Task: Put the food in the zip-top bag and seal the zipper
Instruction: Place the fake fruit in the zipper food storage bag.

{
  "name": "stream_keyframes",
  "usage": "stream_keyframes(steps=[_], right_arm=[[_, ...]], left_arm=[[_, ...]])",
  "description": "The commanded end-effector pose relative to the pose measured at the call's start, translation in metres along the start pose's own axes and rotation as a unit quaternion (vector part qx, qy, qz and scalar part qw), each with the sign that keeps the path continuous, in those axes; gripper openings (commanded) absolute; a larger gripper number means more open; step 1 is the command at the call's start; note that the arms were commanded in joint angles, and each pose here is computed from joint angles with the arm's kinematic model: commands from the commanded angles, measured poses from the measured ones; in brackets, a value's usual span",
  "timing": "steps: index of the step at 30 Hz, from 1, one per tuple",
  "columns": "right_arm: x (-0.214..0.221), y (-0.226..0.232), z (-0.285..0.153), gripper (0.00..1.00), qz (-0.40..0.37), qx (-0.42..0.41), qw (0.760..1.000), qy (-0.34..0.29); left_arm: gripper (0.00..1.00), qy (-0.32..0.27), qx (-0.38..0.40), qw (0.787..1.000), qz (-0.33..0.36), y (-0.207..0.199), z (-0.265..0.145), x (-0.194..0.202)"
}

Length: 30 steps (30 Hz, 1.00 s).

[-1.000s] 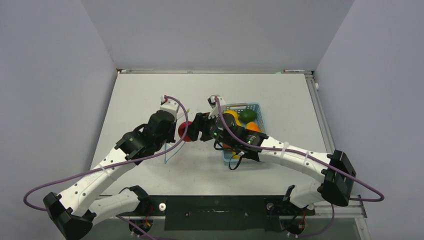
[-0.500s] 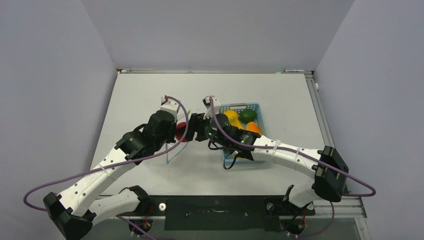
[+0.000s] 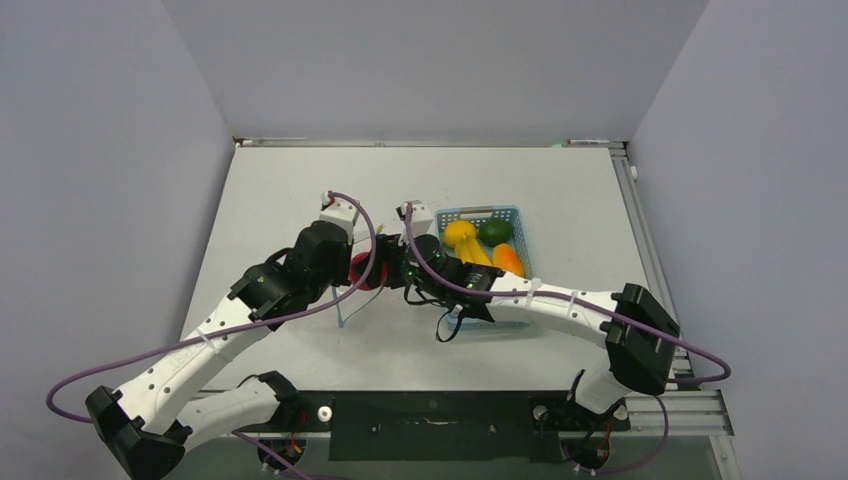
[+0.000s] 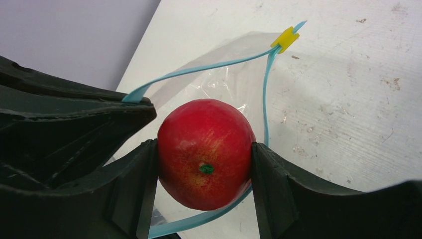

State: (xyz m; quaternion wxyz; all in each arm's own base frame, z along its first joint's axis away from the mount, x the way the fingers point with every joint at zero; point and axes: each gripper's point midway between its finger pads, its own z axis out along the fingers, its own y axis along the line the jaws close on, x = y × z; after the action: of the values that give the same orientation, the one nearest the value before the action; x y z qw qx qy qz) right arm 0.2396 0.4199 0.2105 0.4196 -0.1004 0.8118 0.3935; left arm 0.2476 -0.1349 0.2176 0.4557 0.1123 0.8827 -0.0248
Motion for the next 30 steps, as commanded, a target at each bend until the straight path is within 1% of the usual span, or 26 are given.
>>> stream_keyframes(steps=[1,5,11,14,17,23,30], right_arm=[[-0.004,0.006,0.004,0.44,-0.011,0.011,1.000,-0.020],[-0.001,0.004,0.005,0.56,-0.015,0.017,1.000,-0.019],[0.000,0.003,0.000,0.78,-0.017,0.016,1.000,-0.019],[-0.002,0.004,-0.004,0.84,-0.016,0.010,1.000,-0.023],[-0.005,0.007,-0.007,0.87,-0.016,0.003,1.000,-0.026],[-0.015,0.008,-0.020,0.87,-0.017,0.005,0.999,-0.038],[-0.024,-0.005,-0.038,0.87,-0.035,0.036,0.998,-0.048]], left_arm=[[0.00,-0.030,0.008,0.999,-0.021,-0.001,-0.003,-0.015],[0.00,-0.030,0.006,0.999,-0.021,-0.001,-0.003,-0.015],[0.00,-0.030,0.004,0.999,-0.021,0.000,-0.002,-0.015],[0.00,-0.027,0.002,0.999,-0.020,0.000,-0.001,-0.014],[0.00,-0.027,0.002,0.999,-0.020,0.000,-0.001,-0.014],[0.00,-0.026,0.000,0.999,-0.020,0.000,0.000,-0.013],[0.00,-0.025,0.000,0.999,-0.020,0.001,0.000,-0.013]])
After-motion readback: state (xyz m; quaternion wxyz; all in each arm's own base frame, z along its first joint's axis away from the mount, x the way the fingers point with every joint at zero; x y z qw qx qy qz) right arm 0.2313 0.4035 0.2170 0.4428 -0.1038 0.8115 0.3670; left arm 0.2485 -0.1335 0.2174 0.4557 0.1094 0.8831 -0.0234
